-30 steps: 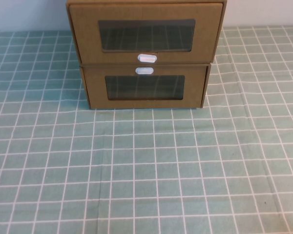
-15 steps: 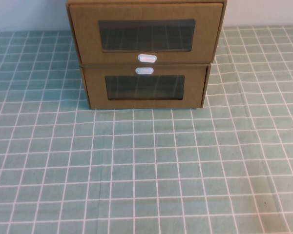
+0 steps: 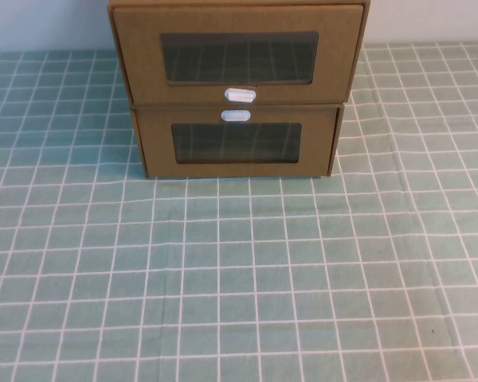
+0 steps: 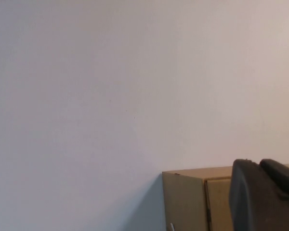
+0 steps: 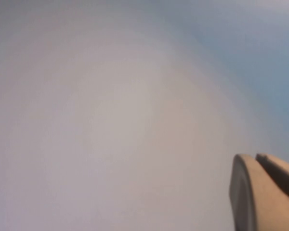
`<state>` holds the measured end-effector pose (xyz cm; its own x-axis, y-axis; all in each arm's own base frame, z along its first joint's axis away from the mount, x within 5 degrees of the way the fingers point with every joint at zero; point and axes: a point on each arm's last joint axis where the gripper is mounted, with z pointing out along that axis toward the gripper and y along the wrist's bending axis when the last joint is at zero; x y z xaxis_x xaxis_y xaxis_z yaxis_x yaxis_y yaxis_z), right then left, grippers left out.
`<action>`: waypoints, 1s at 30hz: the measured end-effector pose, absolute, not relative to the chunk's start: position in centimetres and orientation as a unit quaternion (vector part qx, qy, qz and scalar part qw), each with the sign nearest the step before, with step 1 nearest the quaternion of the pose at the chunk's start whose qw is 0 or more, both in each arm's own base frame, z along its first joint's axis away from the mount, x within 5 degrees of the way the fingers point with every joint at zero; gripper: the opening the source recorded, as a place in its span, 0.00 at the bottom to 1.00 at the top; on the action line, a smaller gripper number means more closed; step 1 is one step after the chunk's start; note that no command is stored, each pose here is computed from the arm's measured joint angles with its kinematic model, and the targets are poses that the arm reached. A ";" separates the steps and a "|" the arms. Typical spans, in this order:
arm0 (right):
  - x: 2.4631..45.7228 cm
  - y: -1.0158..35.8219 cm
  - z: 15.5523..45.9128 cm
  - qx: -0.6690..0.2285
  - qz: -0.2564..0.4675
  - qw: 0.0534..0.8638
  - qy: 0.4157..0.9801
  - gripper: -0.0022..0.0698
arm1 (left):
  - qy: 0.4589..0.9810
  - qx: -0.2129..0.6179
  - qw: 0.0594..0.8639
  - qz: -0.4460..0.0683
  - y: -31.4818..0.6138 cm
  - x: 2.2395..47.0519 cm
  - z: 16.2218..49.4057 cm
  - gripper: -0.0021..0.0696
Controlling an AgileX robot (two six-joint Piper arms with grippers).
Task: Open the shoe box
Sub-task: 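Pull the top drawer of the cardboard box fully open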
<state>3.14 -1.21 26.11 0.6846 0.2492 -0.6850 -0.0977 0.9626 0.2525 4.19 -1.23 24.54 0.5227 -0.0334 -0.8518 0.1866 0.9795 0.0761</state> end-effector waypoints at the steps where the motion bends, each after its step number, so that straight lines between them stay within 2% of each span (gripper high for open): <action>1: 3.0 -1.3 26.2 0.101 0.095 0.915 0.378 0.01 | 0.485 0.079 0.869 -0.063 -1.2 4.2 24.5 0.02; 6: 2.4 -1.5 26.8 0.109 0.092 0.933 0.331 0.01 | 0.462 0.077 0.881 -0.068 -1.2 3.9 24.9 0.02; 10: 1.8 -1.6 27.8 0.113 0.099 0.941 0.304 0.01 | 0.384 0.063 0.916 -0.100 -1.2 2.9 26.2 0.02; 13: 0.6 -1.7 30.6 0.112 0.108 0.953 0.260 0.01 | 0.311 0.040 0.941 -0.128 -0.8 1.7 28.0 0.02; 15: -0.9 -1.8 33.5 0.112 0.120 0.960 0.227 0.01 | 0.263 0.016 0.954 -0.145 -0.3 0.5 30.6 0.02; 18: -3.6 -1.9 38.0 0.106 0.143 0.964 0.197 0.01 | 0.230 -0.021 0.958 -0.170 0.6 -1.6 35.1 0.02; 22: -6.4 -1.7 43.9 0.086 0.157 0.964 0.194 0.01 | 0.228 -0.032 0.956 -0.185 1.3 -5.1 41.0 0.02; 24: -6.3 -1.4 46.9 0.074 0.153 0.960 0.224 0.01 | 0.243 -0.025 0.953 -0.180 1.4 -6.0 43.9 0.02; 27: -4.5 -0.8 50.6 0.052 0.147 0.941 0.302 0.01 | 0.314 -0.016 0.932 -0.178 1.0 -5.1 47.3 0.02; 30: -1.0 0.2 53.1 0.020 0.140 0.895 0.422 0.01 | 0.421 -0.006 0.890 -0.174 0.3 -2.2 49.7 0.02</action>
<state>-1.03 0.20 53.07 0.6042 0.2681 -0.7504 -0.2342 0.9598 0.1544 -2.18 0.30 49.67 0.5857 -0.3151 -0.7468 0.3043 0.9394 -0.1577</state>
